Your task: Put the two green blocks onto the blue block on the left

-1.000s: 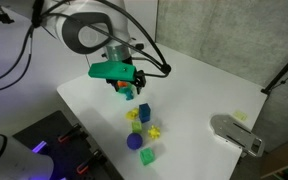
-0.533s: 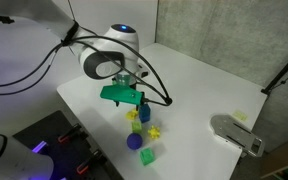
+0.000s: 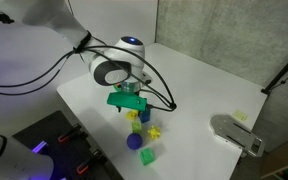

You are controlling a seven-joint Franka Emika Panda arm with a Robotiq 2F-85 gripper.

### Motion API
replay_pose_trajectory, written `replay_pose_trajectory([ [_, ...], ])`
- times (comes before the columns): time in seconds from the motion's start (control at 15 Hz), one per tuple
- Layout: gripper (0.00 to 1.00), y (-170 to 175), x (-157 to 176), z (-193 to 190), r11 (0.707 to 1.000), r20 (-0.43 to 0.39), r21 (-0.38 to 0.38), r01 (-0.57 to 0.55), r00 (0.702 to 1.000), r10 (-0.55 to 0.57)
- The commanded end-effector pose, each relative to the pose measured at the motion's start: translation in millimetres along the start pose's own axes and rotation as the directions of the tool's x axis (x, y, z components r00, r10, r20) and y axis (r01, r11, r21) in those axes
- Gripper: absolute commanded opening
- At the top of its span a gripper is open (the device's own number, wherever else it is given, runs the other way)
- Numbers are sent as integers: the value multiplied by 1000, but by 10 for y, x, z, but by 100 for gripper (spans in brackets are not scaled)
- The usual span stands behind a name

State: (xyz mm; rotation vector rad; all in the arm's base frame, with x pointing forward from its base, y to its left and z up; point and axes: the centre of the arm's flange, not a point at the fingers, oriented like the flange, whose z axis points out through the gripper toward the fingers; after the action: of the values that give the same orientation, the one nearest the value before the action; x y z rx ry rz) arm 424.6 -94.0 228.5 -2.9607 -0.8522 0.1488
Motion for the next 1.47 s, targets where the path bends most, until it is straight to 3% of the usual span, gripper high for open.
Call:
replay_pose_trajectory([
  [0.0, 100, 36, 34, 86, 1000, -1, -9, 3, 1000, -3],
  [0.8, 100, 143, 375, 912, 994, -69, -44, 100, 992, -103],
  [1.4, 100, 307, 510, 1441, 996, -129, -56, 69, 989, -75],
])
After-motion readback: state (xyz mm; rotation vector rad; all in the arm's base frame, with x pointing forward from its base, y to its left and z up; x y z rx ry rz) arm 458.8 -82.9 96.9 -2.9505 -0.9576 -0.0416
